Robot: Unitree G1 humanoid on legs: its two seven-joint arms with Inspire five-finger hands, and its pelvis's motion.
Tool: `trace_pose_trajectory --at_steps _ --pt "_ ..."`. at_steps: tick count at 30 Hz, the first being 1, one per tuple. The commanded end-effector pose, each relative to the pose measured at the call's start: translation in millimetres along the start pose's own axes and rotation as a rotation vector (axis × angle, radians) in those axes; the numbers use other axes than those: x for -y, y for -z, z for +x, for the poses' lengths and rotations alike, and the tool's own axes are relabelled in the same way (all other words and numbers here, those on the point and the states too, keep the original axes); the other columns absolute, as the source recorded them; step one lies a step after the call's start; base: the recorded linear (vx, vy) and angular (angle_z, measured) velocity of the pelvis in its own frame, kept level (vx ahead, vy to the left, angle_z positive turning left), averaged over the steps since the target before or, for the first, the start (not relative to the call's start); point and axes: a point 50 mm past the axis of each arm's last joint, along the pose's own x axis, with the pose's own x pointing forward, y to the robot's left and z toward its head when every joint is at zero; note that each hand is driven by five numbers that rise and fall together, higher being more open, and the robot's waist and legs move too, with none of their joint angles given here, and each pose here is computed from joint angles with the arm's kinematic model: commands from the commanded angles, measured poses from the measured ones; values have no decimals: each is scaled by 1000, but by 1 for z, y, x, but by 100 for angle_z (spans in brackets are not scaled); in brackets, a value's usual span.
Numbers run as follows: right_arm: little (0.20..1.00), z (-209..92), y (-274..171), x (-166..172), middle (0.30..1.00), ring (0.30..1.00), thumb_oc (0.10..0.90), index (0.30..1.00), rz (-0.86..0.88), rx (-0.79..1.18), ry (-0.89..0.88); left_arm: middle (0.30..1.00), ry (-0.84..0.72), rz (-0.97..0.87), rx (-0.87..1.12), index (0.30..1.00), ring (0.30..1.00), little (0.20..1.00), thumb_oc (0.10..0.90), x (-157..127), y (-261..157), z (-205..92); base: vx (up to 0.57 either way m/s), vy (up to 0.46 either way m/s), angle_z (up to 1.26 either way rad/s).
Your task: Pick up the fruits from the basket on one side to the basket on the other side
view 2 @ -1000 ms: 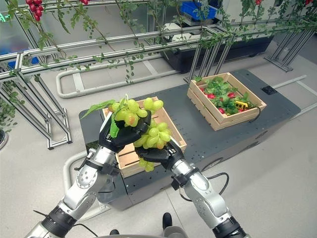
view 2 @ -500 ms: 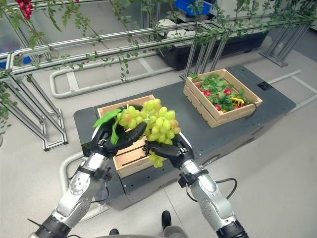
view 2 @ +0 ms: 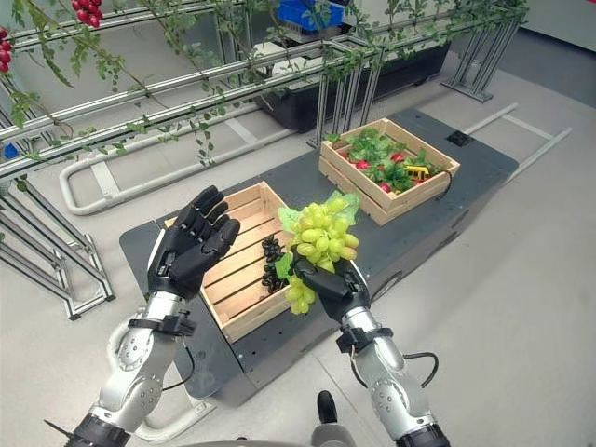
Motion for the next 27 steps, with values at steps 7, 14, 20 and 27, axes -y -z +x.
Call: trace_pose_trajectory --at_steps 7,14,20,27 --pt "300 16 -75 -28 300 300 400 300 15 429 -193 900 190 60 210 900 900 900 800 18 -50 20 -106 148 -36" --pt "300 28 -75 -45 300 300 400 300 -15 410 -267 900 210 85 197 900 900 900 800 20 -50 20 -156 3 -62" --pt "300 34 -60 -59 300 300 400 300 -6 344 -328 900 147 87 224 900 900 900 800 18 -53 20 -91 -144 -102" --pt "300 25 -59 -48 300 300 400 300 -48 344 -297 900 196 66 223 900 900 900 800 26 -45 21 -107 -239 -92"
